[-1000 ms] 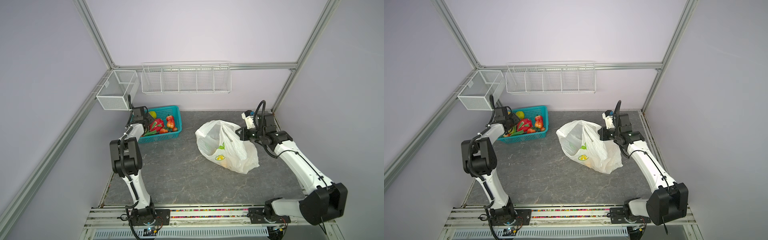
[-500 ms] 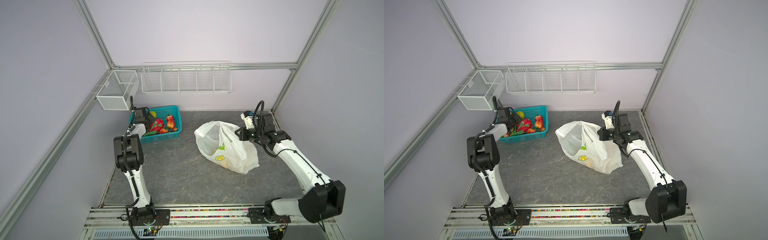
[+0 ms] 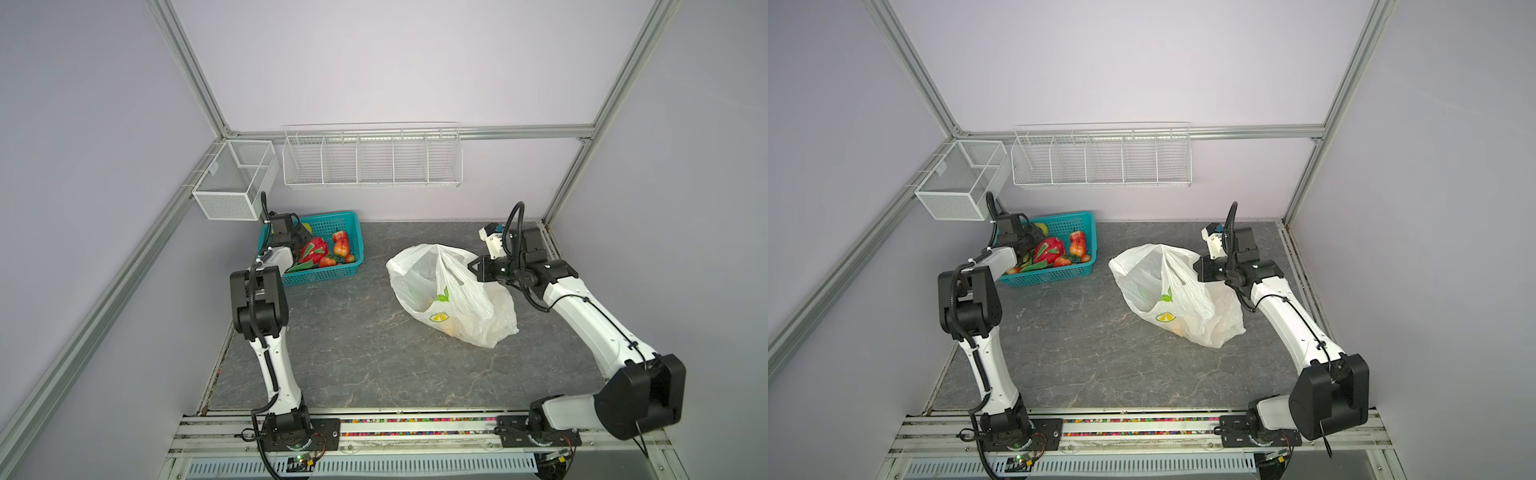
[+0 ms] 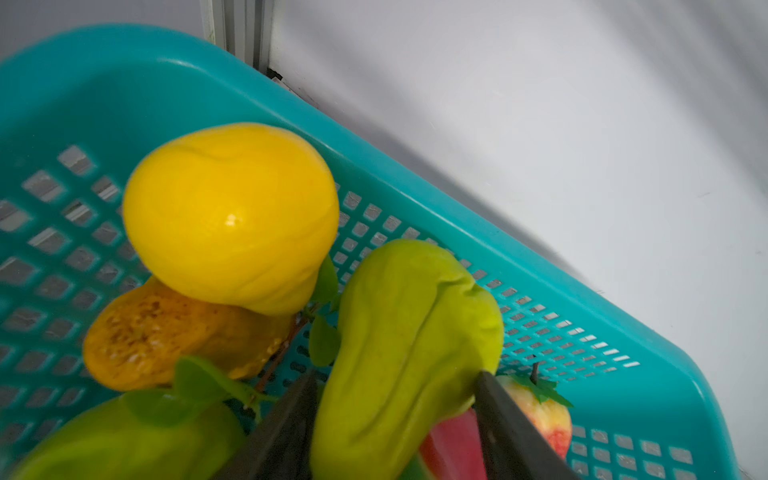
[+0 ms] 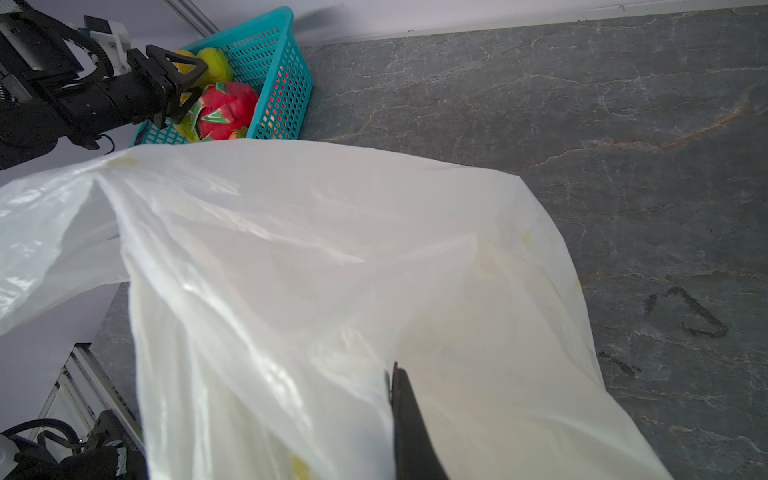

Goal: Place the fake fruits into the plastic bag and tie a complex knot
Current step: 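Lower the left gripper into the basket and grasp the green pear, then lift the green pear and carry it to the bag mouth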

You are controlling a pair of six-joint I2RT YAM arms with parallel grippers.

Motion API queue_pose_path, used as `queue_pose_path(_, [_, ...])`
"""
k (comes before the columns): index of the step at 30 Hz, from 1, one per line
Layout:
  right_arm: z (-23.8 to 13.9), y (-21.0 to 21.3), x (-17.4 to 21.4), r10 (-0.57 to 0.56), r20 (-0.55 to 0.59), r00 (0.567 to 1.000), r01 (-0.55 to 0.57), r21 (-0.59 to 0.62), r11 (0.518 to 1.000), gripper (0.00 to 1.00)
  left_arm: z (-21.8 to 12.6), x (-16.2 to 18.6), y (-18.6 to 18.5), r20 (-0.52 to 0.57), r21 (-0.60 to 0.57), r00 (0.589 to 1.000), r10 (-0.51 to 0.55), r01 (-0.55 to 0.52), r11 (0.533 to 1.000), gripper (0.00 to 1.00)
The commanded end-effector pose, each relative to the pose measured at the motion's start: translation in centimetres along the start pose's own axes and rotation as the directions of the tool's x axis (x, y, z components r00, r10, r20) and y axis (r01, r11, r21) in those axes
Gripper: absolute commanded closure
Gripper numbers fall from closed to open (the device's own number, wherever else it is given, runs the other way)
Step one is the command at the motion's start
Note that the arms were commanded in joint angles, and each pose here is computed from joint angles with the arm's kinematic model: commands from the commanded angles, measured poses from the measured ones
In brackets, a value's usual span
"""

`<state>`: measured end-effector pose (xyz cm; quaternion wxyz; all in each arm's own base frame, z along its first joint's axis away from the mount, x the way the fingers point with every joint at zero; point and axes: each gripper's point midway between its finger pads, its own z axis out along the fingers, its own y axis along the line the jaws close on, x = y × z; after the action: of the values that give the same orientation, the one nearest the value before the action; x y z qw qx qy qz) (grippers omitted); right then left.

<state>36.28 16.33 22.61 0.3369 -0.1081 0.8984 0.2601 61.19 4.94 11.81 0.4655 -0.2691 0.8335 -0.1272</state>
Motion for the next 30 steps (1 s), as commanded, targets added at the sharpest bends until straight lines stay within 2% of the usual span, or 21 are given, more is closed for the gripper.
queue_pose_path(1, [0.4, -0.1, 0.1, 0.004, -0.009, 1.000, -0.004, -0.014, 1.000, 0.91, 0.6, -0.8, 0.0, 0.029, 0.006, 1.000, 0.005, -0.005, 1.000, 0.45])
queue_pose_path(13, [0.9, -0.2, 0.4, 0.011, -0.025, 1.000, -0.012, -0.022, 1.000, 0.91, -0.1, -2.0, -0.8, 0.066, 0.037, 0.997, 0.035, -0.037, 0.999, 0.66])
queue_pose_path(21, [1.1, -0.1, 0.5, 0.014, -0.031, 0.999, -0.015, -0.029, 0.999, 0.91, -0.7, -1.8, -0.8, 0.057, 0.044, 0.998, 0.025, -0.028, 0.999, 0.86])
queue_pose_path(30, [1.1, 0.0, 0.5, 0.013, -0.031, 0.999, -0.014, -0.033, 0.999, 0.90, -3.6, -1.5, -3.1, 0.104, 0.115, 0.994, 0.013, -0.025, 0.993, 0.91])
